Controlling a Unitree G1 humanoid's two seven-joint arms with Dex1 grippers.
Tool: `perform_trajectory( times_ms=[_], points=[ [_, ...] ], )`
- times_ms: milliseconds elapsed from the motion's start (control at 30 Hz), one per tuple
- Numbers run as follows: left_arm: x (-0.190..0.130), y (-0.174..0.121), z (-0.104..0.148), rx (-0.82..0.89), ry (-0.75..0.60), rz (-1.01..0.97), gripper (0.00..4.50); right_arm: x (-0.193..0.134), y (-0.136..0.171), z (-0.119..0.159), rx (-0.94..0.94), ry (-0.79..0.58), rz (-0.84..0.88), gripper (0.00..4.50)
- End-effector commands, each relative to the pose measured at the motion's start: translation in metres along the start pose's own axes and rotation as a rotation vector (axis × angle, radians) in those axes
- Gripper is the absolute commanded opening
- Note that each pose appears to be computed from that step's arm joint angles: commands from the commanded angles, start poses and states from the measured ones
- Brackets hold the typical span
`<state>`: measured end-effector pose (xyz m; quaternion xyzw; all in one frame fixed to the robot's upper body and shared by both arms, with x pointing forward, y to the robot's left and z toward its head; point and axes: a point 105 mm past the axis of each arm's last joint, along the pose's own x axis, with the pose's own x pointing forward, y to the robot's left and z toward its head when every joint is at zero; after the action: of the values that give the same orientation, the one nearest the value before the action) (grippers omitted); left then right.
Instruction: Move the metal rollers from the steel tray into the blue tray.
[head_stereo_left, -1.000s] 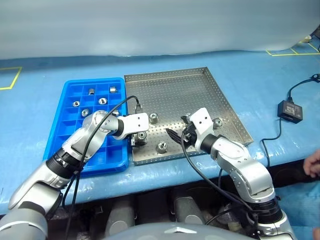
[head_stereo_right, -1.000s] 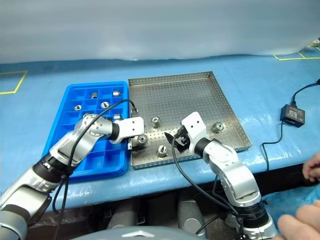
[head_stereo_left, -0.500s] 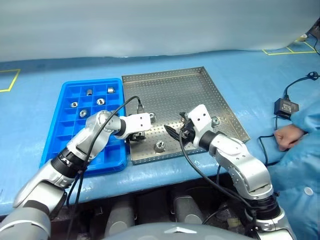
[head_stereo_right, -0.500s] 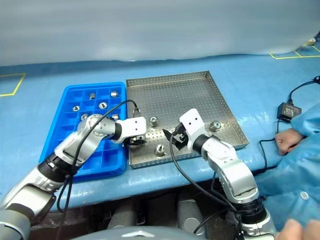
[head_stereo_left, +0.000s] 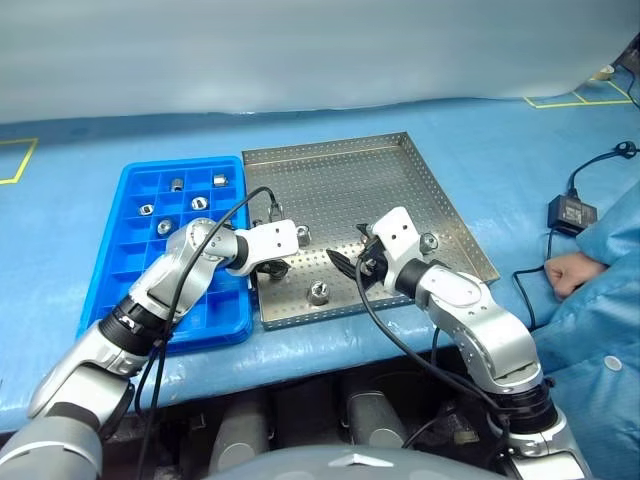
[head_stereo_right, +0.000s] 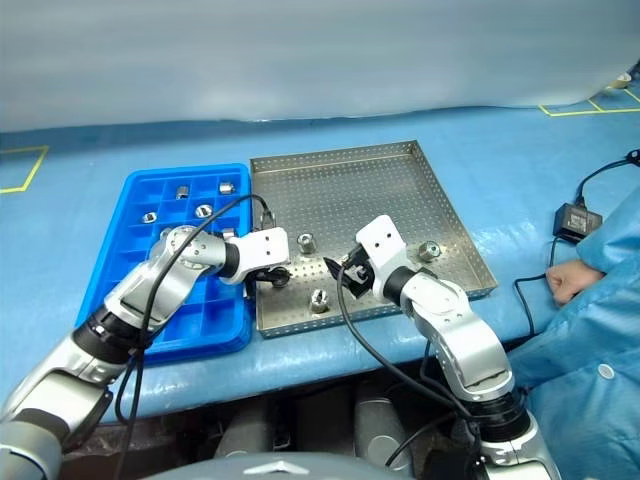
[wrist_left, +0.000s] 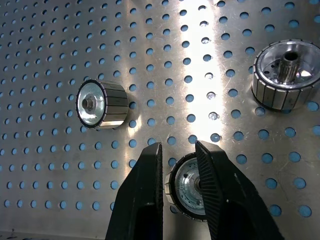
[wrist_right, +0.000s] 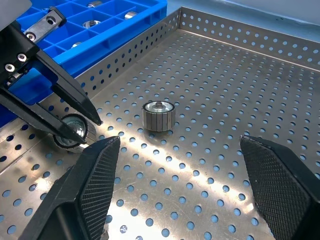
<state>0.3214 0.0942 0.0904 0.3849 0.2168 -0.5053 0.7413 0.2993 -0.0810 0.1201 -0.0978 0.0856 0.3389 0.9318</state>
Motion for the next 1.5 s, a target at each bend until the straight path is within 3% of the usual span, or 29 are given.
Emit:
perform_trajectory(
  times_ms=[33,133,267,633,800,1067,1367,1500],
  points=[
    [-0.009,0.001,0.011,0.023,-0.043,-0.010,1.11,-0.001,0.000,0.011,-0.025,-0.041,-0.001,4.04],
    [-0.008,0.001,0.010,0.041,-0.024,-0.013,1.67,0.000,0.001,0.010,-0.022,-0.041,-0.001,4.04],
    [-0.005,0.006,0.001,0.091,0.056,0.015,2.95,0.000,0.002,0.011,-0.019,-0.045,-0.003,4.04],
    [-0.001,-0.002,-0.018,0.161,0.175,-0.032,2.95,0.000,0.001,0.013,-0.015,-0.057,-0.017,4.04],
    [-0.001,-0.002,-0.015,0.150,0.164,-0.034,1.75,0.002,0.000,0.014,-0.015,-0.061,-0.019,4.04],
    [-0.002,0.003,-0.011,0.125,0.134,-0.002,1.65,0.005,0.000,0.014,0.000,-0.058,-0.012,4.04],
    [-0.038,0.015,0.037,-0.093,-0.225,0.101,1.65,0.000,0.028,0.019,0.058,-0.094,0.214,4.04],
    [-0.065,0.030,0.035,-0.197,-0.294,0.274,1.65,-0.006,0.038,0.028,0.080,-0.135,0.314,4.04]
  ],
)
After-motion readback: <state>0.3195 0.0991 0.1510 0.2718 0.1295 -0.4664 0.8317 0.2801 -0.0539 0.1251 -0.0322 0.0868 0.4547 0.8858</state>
